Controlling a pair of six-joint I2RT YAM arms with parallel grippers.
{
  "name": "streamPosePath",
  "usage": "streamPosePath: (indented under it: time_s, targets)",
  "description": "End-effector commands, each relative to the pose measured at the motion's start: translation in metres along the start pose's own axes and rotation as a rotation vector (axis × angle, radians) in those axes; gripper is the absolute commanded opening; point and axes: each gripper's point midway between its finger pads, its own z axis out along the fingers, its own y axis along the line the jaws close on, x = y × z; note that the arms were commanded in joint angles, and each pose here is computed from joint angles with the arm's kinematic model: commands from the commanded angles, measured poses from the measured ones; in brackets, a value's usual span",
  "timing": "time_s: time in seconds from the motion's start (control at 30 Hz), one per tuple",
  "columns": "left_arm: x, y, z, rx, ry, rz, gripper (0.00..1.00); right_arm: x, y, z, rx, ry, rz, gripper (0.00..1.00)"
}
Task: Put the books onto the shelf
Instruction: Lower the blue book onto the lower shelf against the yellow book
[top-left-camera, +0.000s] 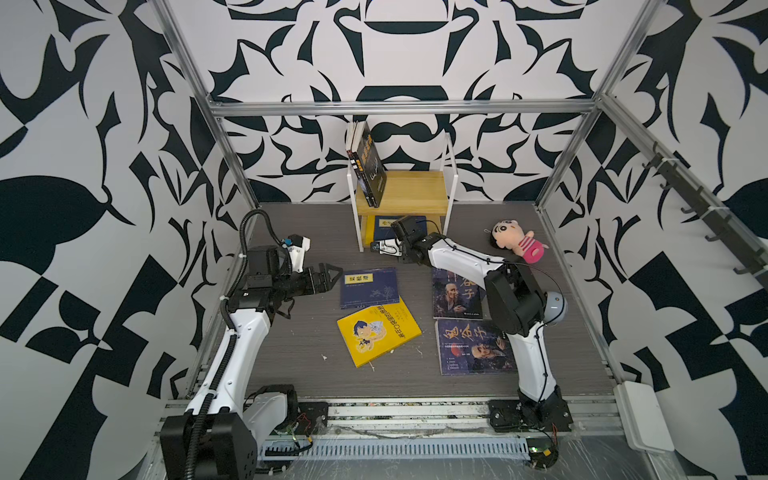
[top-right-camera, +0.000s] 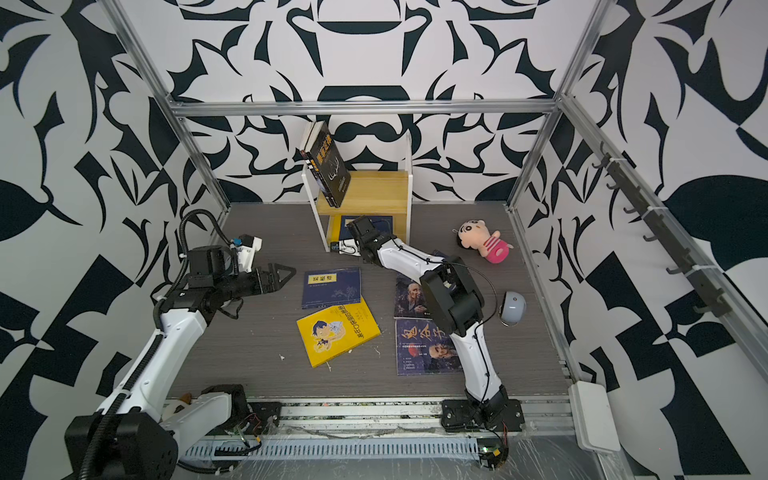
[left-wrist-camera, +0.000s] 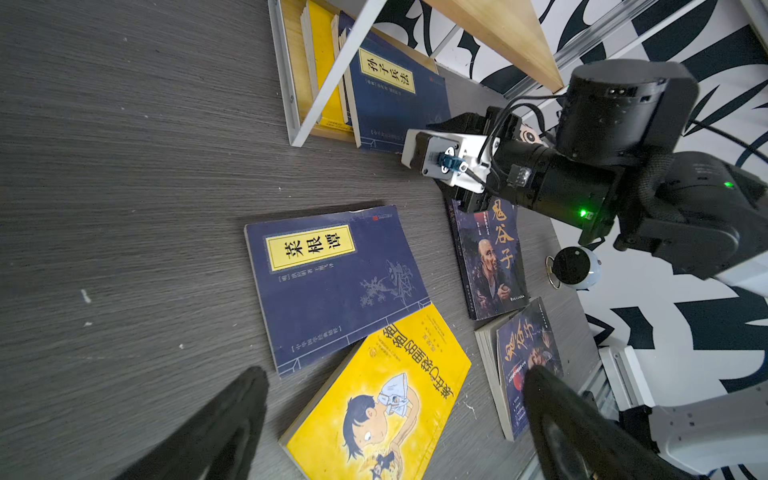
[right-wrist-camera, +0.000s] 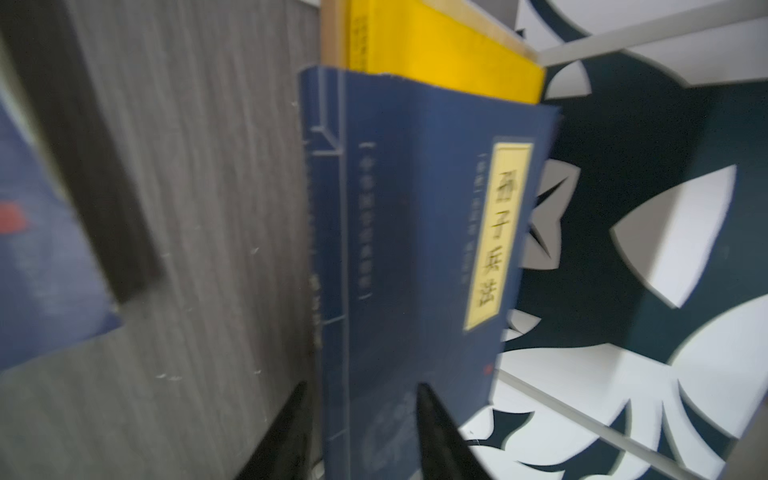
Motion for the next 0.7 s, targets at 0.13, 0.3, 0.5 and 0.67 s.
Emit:
streamPosePath:
  time_s: [0.13, 0.3, 0.5, 0.67]
  targets:
    - [-0.002, -0.007, -0.002, 0.016, -0.005, 0.018, 0.99, -0.005, -0.02, -0.021, -0.038, -0.055, 0.13, 0.59]
    - [-0.001, -0.005, -0.003, 0.009, -0.005, 0.019, 0.99, 0.004, -0.024, -0.011, -0.036, -0.034, 0.147, 0.58]
    - [-0.001, -0.004, -0.003, 0.007, -0.006, 0.016, 0.99, 0.007, -0.032, -0.002, -0.018, -0.03, 0.176, 0.51]
    - [-0.002, -0.003, -0.003, 0.004, -0.009, 0.015, 0.99, 0.004, -0.032, 0.003, -0.03, -0.039, 0.18, 0.51]
